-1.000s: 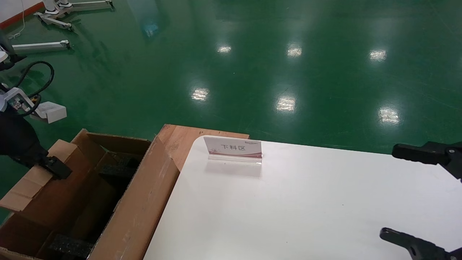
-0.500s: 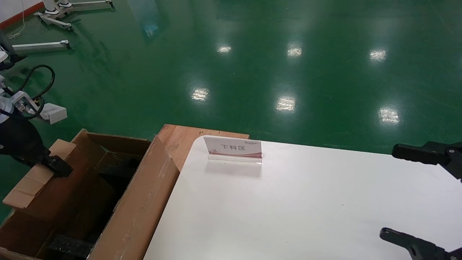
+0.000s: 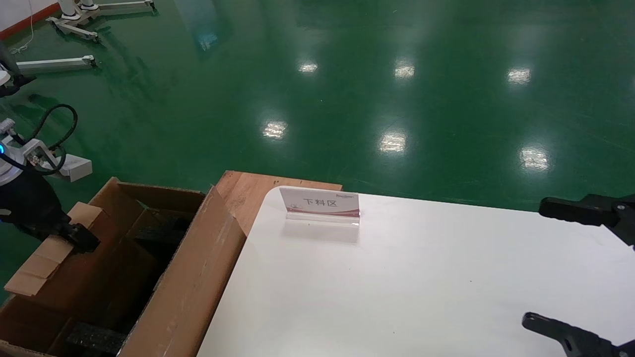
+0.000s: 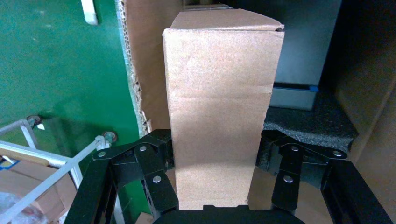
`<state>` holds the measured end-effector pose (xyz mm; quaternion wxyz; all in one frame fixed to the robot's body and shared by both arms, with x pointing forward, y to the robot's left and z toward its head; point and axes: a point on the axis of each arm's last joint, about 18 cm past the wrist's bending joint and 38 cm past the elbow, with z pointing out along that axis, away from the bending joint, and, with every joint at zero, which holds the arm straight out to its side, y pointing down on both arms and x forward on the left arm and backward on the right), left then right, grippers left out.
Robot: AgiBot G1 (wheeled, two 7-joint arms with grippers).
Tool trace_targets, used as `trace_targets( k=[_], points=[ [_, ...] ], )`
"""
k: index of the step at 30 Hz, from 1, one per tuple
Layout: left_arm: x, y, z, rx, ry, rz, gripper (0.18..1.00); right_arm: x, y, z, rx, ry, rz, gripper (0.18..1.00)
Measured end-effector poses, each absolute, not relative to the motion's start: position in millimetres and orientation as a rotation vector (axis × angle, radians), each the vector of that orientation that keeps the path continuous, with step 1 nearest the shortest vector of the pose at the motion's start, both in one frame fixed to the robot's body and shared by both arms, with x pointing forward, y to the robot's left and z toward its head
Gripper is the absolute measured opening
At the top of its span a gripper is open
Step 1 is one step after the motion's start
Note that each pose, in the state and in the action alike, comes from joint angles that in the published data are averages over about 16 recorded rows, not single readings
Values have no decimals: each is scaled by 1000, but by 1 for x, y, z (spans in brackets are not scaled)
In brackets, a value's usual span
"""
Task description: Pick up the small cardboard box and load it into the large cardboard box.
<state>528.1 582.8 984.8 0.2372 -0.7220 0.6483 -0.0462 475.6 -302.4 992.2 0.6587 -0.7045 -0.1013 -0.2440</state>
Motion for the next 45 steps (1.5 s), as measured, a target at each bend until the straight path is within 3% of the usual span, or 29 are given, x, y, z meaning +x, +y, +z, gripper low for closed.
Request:
trace_targets(
  k=[15, 27, 33, 45],
  points=[
    [536, 588, 971, -1977, 1768, -98, 252, 476, -302, 992, -1595, -229, -552, 1001],
    [536, 589, 971, -1978, 1768, -98, 297, 476, -302, 992, -1595, -228, -552, 1001],
    [536, 589, 971, -1977, 1767, -98, 368, 476, -303, 992, -1595, -228, -552, 1001],
    [536, 589, 972, -1976, 1766, -98, 605, 476, -303, 992, -1595, -229, -552, 1001]
  ],
)
